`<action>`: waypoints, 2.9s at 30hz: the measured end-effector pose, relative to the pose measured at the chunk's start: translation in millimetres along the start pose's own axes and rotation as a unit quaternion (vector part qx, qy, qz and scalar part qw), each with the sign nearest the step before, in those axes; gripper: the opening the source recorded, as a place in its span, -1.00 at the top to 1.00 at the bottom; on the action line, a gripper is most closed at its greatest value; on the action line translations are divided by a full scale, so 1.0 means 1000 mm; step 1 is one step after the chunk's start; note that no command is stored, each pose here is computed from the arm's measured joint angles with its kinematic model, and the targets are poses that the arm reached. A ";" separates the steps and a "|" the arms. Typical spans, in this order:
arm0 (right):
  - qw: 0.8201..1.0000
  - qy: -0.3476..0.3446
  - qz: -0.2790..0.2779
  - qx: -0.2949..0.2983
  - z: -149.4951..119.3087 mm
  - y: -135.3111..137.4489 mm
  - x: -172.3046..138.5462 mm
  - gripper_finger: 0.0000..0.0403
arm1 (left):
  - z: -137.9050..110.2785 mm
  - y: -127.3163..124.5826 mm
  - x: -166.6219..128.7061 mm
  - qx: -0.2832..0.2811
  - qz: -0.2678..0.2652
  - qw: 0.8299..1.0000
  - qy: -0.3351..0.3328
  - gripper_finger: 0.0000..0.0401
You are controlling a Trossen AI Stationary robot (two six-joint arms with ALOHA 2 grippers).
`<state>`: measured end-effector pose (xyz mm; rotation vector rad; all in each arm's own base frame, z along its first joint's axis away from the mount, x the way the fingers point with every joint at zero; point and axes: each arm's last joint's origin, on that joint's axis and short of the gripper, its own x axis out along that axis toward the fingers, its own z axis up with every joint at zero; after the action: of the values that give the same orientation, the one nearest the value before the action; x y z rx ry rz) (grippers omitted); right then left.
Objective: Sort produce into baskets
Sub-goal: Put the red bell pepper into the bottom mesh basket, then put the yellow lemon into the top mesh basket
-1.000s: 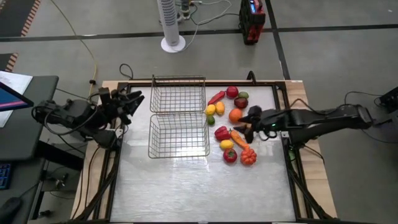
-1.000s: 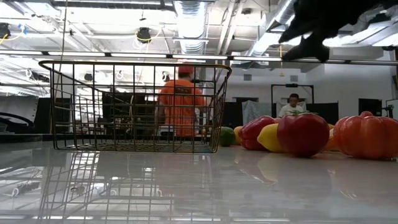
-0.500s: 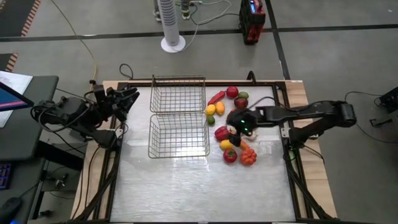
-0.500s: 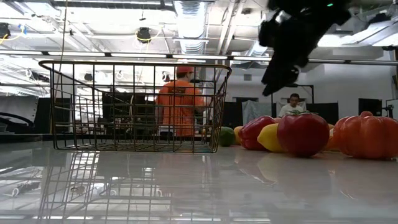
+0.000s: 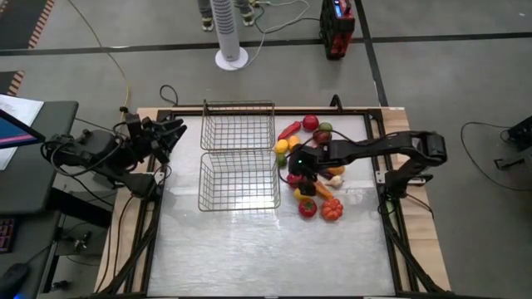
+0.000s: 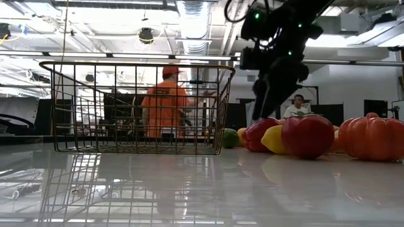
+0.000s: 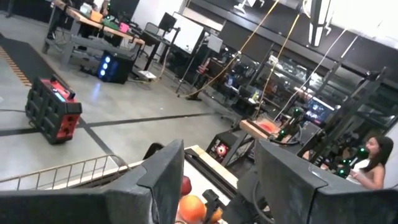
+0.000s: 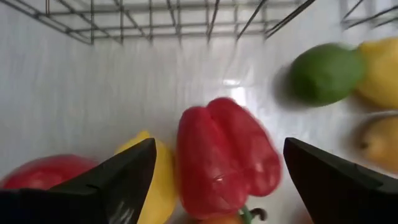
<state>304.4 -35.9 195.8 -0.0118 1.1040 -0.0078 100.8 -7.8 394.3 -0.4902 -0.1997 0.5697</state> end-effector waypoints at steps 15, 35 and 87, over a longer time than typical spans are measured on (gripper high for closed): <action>0.995 0.095 0.018 -0.010 -0.014 0.000 0.040 -0.55 | 0.001 0.001 -0.001 0.001 -0.001 1.000 -0.001 0.09; 0.978 -0.148 -0.009 0.150 0.011 -0.003 -0.064 -0.58 | 0.002 0.002 -0.002 -0.007 0.011 1.000 -0.010 0.09; 0.991 -0.088 0.016 0.103 0.036 0.051 -0.064 -0.75 | 0.002 0.002 -0.002 -0.026 -0.001 1.000 -0.004 0.09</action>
<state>307.5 15.9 268.1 0.1863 0.9222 -0.0903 97.6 -6.8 395.1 -0.5372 -0.2230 0.5666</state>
